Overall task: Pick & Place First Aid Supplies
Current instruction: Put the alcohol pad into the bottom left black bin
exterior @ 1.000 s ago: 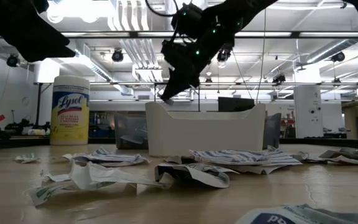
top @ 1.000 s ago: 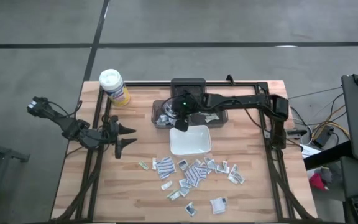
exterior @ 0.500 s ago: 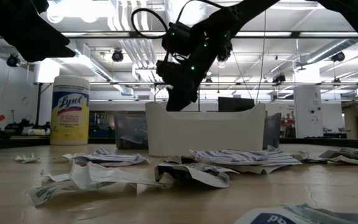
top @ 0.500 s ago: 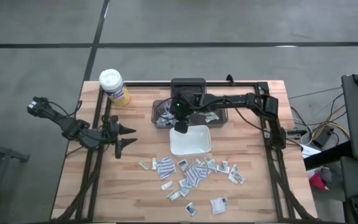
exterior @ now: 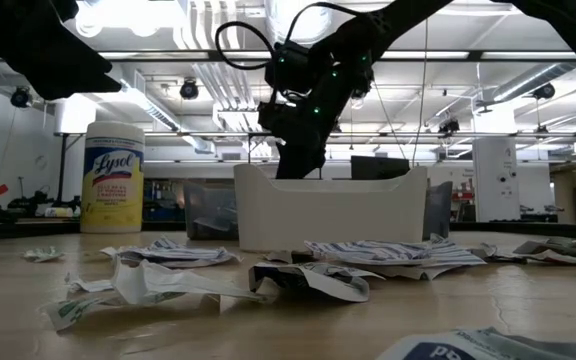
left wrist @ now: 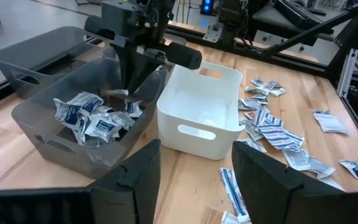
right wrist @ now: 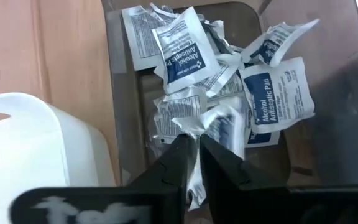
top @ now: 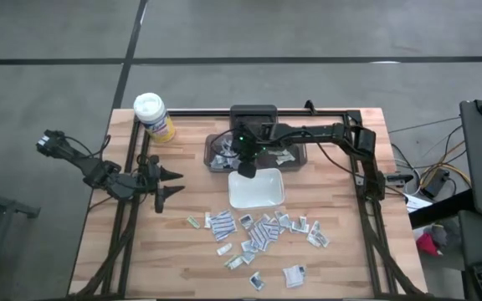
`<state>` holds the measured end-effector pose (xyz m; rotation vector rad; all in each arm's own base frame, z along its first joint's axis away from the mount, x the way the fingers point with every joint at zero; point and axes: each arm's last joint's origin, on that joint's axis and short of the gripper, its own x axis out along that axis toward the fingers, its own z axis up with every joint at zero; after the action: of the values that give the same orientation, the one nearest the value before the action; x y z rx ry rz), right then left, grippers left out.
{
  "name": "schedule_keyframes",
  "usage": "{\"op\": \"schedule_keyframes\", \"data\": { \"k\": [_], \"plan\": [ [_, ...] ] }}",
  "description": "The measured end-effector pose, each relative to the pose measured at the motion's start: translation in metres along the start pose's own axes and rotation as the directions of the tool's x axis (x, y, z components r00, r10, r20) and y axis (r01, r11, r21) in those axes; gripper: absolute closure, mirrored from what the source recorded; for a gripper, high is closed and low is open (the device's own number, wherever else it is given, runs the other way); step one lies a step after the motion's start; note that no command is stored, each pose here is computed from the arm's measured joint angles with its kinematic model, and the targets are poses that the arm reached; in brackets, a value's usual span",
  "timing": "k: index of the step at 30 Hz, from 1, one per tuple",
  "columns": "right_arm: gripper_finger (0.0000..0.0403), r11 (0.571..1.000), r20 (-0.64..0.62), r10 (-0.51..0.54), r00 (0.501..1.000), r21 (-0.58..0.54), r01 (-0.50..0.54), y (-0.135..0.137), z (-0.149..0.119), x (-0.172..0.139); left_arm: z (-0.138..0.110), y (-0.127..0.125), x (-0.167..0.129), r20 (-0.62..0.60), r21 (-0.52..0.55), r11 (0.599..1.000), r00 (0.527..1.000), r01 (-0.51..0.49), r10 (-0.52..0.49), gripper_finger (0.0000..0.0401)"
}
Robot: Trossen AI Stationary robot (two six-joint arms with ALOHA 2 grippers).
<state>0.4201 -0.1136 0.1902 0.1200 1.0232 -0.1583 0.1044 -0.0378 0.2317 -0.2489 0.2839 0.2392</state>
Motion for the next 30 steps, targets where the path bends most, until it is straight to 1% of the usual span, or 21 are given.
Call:
{"op": "schedule_keyframes", "data": {
  "k": [5,10,12,17,19,24,30],
  "plan": [
    [0.0325,1.000,-0.005,-0.002,1.000,-0.001,0.002,-0.001,0.000,-0.001,0.000,0.000,0.000,0.000,0.000,1.000,1.000,0.000,0.000,0.0211],
    [0.0304,1.000,0.023,-0.003,1.000,-0.006,0.003,0.000,0.011,-0.012,0.000,0.000,0.000,0.000,0.000,1.000,1.000,0.000,0.000,0.0211],
    [0.0299,1.000,0.037,0.010,0.999,-0.009,-0.010,0.002,0.021,-0.027,0.000,0.000,0.000,0.000,-0.009,1.000,1.000,0.000,0.000,0.0211],
    [0.0296,0.992,0.058,0.121,0.991,-0.025,-0.120,0.013,0.039,-0.079,0.000,0.000,0.000,-0.002,-0.019,1.000,1.000,0.003,-0.003,0.0211],
    [0.0300,0.990,0.073,0.138,0.988,-0.030,-0.136,0.020,0.044,-0.099,0.000,0.000,0.000,-0.001,-0.019,1.000,1.000,0.003,-0.003,0.0211],
    [0.0315,0.985,0.123,0.173,0.977,-0.021,-0.172,0.046,0.044,-0.148,0.000,0.000,0.000,-0.001,-0.019,1.000,1.000,0.003,-0.003,0.0211],
    [0.0337,0.971,0.135,0.234,0.963,0.025,-0.240,0.087,0.030,-0.190,0.000,0.000,0.000,-0.001,-0.019,1.000,1.000,0.003,-0.003,0.0211]
  ]
}}
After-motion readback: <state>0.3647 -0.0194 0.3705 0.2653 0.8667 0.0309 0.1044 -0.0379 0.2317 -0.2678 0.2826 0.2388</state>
